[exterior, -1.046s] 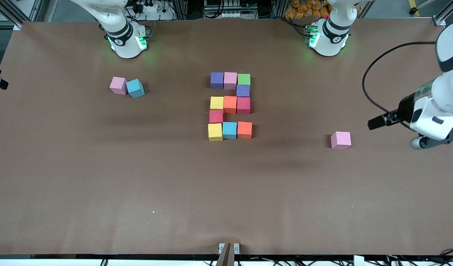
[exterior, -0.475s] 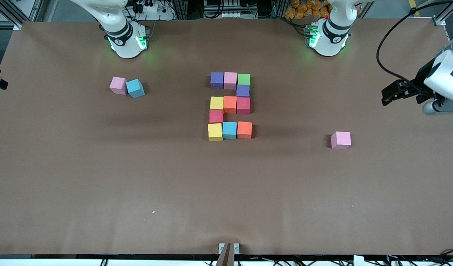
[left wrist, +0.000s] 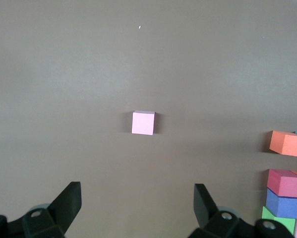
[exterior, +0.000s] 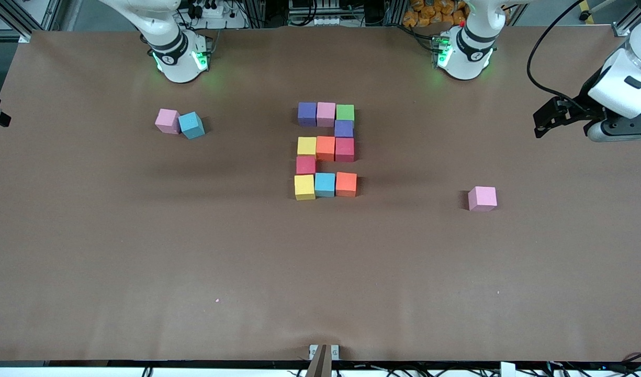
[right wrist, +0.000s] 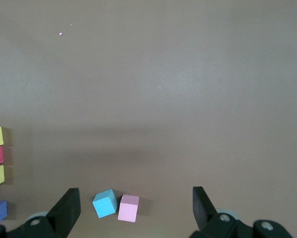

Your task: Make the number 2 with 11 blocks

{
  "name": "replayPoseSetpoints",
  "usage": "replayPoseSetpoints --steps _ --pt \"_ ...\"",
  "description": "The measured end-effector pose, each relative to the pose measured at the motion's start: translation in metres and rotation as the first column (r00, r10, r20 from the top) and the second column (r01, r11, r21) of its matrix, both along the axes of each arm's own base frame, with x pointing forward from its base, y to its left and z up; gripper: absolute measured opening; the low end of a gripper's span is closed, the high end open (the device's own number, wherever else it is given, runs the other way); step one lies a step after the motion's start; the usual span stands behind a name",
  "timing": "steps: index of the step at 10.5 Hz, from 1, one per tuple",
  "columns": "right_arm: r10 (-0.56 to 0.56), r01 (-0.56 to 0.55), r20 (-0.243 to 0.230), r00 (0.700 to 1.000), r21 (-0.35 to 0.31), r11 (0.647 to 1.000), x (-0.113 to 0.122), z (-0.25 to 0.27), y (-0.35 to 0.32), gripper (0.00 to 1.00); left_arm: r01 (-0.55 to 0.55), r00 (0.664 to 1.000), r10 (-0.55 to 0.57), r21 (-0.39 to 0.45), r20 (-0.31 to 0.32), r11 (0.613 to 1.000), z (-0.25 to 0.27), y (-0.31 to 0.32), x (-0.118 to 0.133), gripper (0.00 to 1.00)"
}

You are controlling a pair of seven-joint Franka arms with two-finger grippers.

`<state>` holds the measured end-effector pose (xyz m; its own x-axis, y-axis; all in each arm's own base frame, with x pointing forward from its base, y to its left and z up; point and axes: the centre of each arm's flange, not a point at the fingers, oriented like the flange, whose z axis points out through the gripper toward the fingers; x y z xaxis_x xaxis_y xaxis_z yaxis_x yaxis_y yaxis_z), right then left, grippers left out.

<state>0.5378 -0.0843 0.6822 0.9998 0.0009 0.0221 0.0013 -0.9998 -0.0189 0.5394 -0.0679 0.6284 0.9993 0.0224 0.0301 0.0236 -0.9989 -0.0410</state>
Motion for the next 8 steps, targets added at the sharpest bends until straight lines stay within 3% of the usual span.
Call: replayPoseSetpoints --steps 5,8 --pt "-0.002 0.002 0.0 1.0 0.0 1.0 0.0 0.0 -0.001 1.0 -0.06 0.998 0.06 -0.006 0.017 0.998 0.006 0.042 0.004 1.0" --pt "-0.003 0.003 0.0 1.0 0.0 1.0 0.0 0.0 -0.001 1.0 -0.053 0.999 0.053 -0.005 -0.005 0.999 -0.001 0.04 0.009 1.0"
